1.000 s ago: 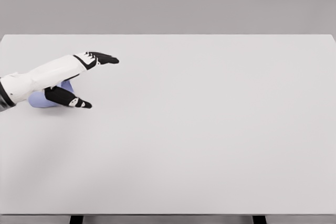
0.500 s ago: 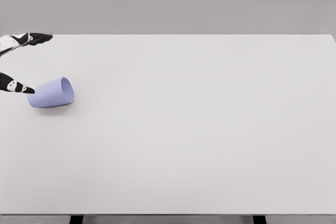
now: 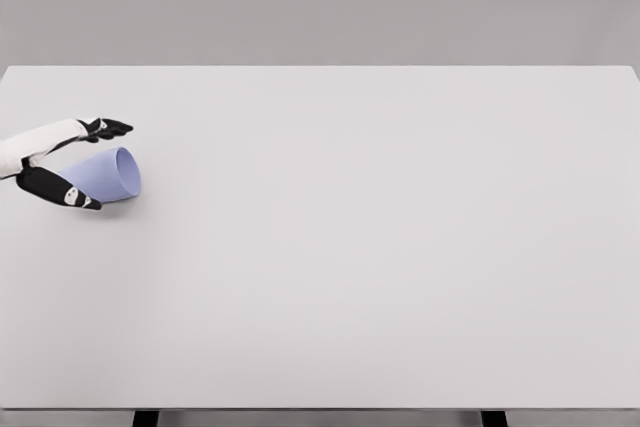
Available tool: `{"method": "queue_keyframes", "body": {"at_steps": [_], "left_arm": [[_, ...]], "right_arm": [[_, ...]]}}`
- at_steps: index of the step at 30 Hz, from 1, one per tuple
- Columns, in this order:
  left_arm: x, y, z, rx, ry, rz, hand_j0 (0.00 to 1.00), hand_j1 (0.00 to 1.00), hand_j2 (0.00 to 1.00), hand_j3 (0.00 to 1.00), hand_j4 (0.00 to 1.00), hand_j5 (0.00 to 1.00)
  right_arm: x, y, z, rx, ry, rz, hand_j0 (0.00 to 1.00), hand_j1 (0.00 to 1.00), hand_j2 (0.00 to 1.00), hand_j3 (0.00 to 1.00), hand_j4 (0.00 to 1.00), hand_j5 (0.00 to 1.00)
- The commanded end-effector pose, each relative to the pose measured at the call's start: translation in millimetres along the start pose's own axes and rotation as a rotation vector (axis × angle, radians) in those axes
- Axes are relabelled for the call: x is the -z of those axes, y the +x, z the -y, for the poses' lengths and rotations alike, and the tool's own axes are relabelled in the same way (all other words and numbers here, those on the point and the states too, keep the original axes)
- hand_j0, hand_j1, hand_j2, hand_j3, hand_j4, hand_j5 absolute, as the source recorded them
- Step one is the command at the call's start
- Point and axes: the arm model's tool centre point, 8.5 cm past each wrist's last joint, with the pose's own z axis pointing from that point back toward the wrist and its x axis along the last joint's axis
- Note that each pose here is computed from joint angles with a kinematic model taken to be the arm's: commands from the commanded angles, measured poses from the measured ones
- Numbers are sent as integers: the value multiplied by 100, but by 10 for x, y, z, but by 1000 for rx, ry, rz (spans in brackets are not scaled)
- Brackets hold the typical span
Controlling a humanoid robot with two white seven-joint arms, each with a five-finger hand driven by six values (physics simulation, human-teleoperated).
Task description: Flip the cup with left arm and place it on the table
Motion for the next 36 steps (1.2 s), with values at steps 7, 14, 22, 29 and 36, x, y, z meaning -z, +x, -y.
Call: {"method": "queue_keyframes", "body": {"at_steps": [7, 14, 22, 29, 36], "left_arm": [[70, -32, 65, -4, -18, -18, 100, 100, 100, 100, 100, 100], [138, -145, 65, 22, 3, -65, 100, 100, 100, 100, 100, 100], [369, -210, 179, 24, -1, -96, 100, 100, 100, 100, 100, 100], [431, -256, 242, 22, -14, -109, 100, 100, 100, 100, 100, 100], [496, -310, 219, 28, 1, -130, 100, 100, 100, 100, 100, 100]], "right_arm": [[0, 0, 0, 0, 0, 0, 100, 100, 100, 100, 100, 100], [0, 0, 0, 0, 0, 0, 100, 100, 100, 100, 100, 100], [0, 0, 0, 0, 0, 0, 100, 100, 100, 100, 100, 100], [0, 0, 0, -1, 0, 0, 100, 100, 100, 100, 100, 100], [0, 0, 0, 0, 0, 0, 100, 100, 100, 100, 100, 100]]}}
